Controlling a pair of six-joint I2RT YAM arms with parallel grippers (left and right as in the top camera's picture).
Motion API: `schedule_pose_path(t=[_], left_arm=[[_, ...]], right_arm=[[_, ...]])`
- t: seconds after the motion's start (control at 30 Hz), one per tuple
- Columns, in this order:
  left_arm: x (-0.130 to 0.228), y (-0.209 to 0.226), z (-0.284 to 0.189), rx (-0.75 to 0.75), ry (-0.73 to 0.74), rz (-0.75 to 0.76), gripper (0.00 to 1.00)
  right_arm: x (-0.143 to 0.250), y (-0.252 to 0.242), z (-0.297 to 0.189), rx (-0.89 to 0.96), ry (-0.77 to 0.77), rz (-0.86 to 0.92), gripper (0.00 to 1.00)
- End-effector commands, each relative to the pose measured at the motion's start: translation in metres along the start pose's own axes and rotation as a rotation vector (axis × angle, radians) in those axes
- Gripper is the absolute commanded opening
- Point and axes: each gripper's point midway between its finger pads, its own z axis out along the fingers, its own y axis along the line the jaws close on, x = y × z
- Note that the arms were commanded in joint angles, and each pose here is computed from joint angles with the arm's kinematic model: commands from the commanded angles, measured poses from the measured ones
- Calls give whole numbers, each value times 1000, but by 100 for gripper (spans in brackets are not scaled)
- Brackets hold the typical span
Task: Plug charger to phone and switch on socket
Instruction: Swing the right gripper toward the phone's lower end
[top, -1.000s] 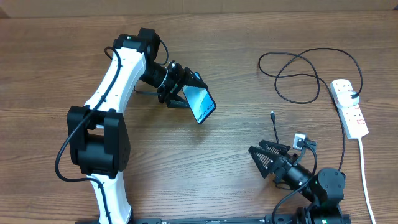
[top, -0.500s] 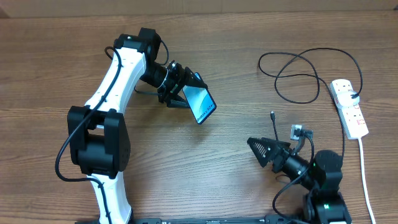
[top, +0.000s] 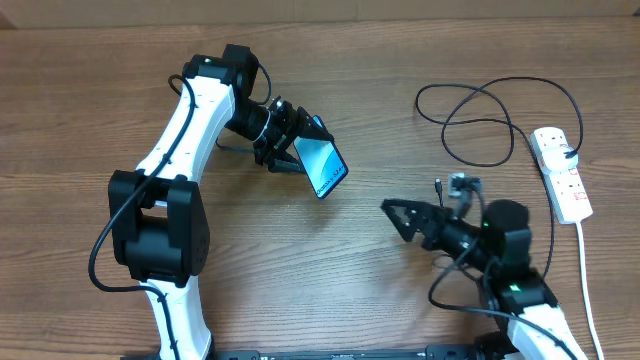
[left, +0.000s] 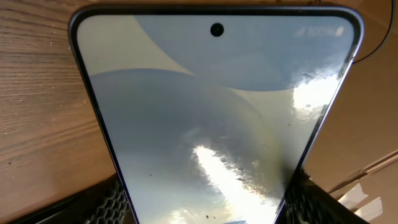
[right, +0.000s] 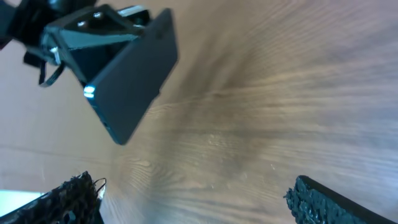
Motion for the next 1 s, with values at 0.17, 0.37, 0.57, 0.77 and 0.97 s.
schedule_pose_path(t=[0.17,0.37,0.57,0.77,0.97], left_arm=[[2,-13,0,29,7,39,40],[1,-19,6,31,2,46,40],[2,-25,14,27,-4,61,40],[7,-31,24,25,3,70,40],[12,-37,33,20,13,75,40]], right_arm=[[-13,27,35,-7,-101,-141,100],[-10,39,49,1,-159,-169,100],[-23,44,51,4,-247,-126,100],[-35,51,54,-35,-310,-136,96],[-31,40,66,-17,-294,-130,90]])
